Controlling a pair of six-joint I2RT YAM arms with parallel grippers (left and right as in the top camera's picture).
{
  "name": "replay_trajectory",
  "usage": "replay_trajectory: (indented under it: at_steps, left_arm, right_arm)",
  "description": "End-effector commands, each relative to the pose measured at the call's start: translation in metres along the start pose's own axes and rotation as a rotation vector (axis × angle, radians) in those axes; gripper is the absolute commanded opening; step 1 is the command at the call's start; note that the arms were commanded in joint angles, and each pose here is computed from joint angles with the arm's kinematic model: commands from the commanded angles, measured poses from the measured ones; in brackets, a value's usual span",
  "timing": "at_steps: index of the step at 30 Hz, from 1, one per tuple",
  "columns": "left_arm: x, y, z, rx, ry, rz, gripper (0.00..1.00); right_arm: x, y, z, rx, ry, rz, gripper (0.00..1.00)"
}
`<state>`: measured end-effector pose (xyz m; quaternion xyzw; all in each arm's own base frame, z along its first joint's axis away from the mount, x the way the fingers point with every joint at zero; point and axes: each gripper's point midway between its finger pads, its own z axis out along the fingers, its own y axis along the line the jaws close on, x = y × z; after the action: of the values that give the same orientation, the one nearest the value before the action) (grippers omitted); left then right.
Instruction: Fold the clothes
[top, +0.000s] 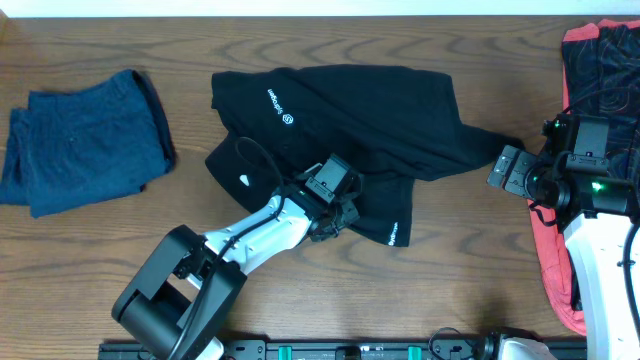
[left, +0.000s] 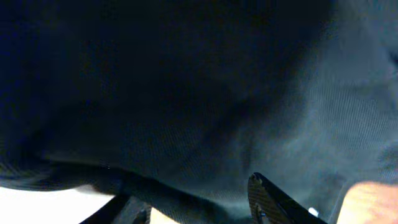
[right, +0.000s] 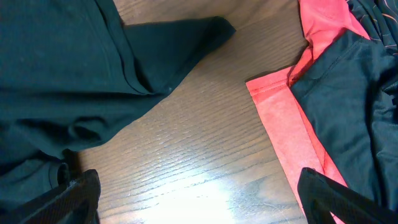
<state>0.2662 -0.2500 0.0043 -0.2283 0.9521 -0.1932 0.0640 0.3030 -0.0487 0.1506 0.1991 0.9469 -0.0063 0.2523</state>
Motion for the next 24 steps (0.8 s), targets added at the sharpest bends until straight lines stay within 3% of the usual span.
replay_trajectory:
  at_steps: [1,4,5,6,14,19,24]
  left_arm:
    - [-0.014,0.035,0.016,-0.131,-0.088,-0.030,0.39]
    - [-0.014,0.035,0.016,-0.131,-0.087,-0.030,0.26]
    - [-0.014,0.035,0.016,-0.131,-0.086,-0.030,0.12]
    - [-0.013,0.036,0.016,-0.134,-0.084,-0.029,0.06]
    - [-0.008,0.061,-0.002,-0.229,-0.030,0.042,0.06]
    - [-0.007,0.097,-0.053,-0.335,0.031,0.076,0.06]
    - [-0.022,0.131,-0.106,-0.404,-0.015,0.035,0.06]
  right_arm:
    - [-0.003,-0.002,-0.003,0.006,-0.014,-0.008,0.99]
    - [-0.003,-0.002,-0.003,0.006,-0.014,-0.008,0.99]
    - [-0.003,-0.002,-0.003,0.006,-0.014,-0.008,0.99]
    - [-0.003,-0.002,-0.003,0.006,-0.013,-0.008,0.99]
    - [0.003,-0.004,-0.003,0.013,0.011,-0.010,0.99]
    - [0.009,-0.005,-0.001,0.020,0.043,-0.011,0.99]
    - [0.017,0.001,0.005,-0.017,0.087,-0.010,0.98]
